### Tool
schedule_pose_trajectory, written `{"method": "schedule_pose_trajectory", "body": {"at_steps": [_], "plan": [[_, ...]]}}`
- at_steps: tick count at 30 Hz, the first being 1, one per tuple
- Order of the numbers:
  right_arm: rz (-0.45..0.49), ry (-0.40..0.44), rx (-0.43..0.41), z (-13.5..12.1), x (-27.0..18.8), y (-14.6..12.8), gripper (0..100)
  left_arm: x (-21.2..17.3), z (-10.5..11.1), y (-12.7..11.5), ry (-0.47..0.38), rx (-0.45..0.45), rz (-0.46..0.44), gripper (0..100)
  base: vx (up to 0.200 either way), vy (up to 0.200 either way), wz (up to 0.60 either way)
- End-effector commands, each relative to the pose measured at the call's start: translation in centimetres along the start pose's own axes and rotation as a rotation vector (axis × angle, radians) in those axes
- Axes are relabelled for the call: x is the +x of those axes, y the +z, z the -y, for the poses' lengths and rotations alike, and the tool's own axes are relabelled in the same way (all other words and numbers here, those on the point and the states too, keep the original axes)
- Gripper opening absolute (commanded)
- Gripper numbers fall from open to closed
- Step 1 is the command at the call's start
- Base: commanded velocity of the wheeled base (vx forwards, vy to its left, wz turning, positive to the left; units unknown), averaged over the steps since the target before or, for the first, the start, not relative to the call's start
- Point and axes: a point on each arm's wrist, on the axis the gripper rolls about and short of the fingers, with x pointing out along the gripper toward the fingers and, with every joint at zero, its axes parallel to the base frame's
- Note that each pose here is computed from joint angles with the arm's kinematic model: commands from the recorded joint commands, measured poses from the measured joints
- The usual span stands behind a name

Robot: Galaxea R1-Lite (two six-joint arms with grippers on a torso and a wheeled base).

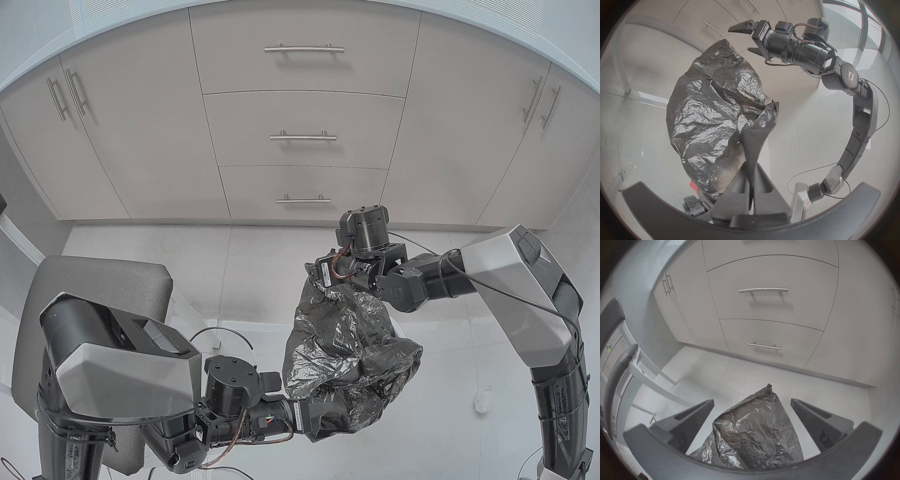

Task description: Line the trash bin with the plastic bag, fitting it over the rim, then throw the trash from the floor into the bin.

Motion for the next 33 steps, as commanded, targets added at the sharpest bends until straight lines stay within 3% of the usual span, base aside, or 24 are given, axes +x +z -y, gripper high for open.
{"method": "schedule_pose_trajectory", "body": {"at_steps": [1,5,21,33], "plan": [[-0.007,0.016,-0.006,-0.8,-0.1,0.4,100,0.0,-0.1,-0.1,0.002,0.009,-0.003,0,0.0,0.0,0.0],[-0.023,0.027,-0.015,-1.4,0.3,-0.3,100,0.1,-0.3,-0.3,0.008,0.049,-0.007,0,0.0,0.0,0.0],[-0.079,0.012,-0.025,-1.4,2.6,-3.2,100,0.1,-0.3,-0.3,0.001,0.048,0.001,0,0.0,0.0,0.0],[-0.08,0.0,-0.02,-0.8,3.1,-3.4,100,0.1,-0.4,-0.3,0.002,0.049,0.0,0,0.0,0.0,0.0]]}}
